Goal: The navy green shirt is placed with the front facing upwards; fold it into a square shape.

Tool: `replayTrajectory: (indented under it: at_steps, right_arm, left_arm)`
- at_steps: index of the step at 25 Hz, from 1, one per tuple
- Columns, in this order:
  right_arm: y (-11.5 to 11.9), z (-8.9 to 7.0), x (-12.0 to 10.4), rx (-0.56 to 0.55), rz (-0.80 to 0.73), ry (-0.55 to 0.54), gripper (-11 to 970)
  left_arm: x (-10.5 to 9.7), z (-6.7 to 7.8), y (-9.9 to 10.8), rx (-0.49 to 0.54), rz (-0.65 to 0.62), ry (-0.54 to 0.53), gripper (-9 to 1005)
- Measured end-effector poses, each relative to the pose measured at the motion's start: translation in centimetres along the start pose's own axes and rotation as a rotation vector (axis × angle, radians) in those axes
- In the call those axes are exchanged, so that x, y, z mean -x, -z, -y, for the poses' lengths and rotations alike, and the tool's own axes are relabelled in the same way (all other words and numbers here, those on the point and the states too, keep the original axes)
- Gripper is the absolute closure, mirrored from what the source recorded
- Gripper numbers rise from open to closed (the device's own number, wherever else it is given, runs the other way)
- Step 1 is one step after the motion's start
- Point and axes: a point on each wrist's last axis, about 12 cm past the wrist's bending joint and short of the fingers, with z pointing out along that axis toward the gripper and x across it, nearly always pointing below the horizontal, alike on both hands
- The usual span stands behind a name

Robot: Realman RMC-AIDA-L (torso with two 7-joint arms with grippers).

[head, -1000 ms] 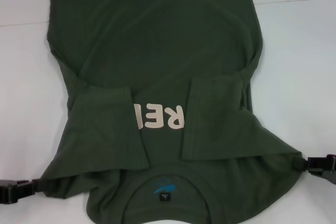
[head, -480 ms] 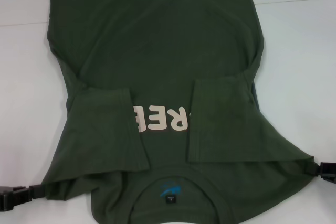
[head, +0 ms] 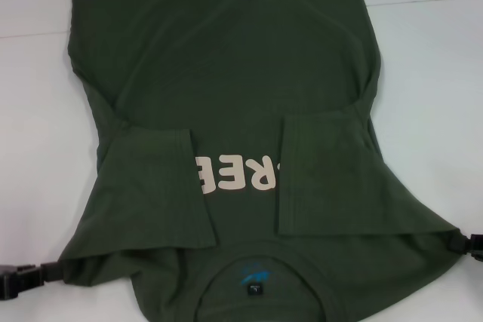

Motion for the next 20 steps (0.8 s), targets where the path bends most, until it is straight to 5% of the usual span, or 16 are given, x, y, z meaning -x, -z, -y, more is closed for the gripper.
replayTrajectory:
  at_steps: [12, 20]
  right_arm:
    - [-1.2, -0.6, 0.6, 0.015, -0.020, 0.020, 916]
    - [-1.5, -0.8, 0.9, 0.015, -0.019, 0.022, 917]
  left_arm:
    - [1.2, -0.6, 1.8, 0.062, 0.087, 0.015, 882]
    - [2.4, -0.4, 1.0, 0.059, 0.044, -0.001, 489]
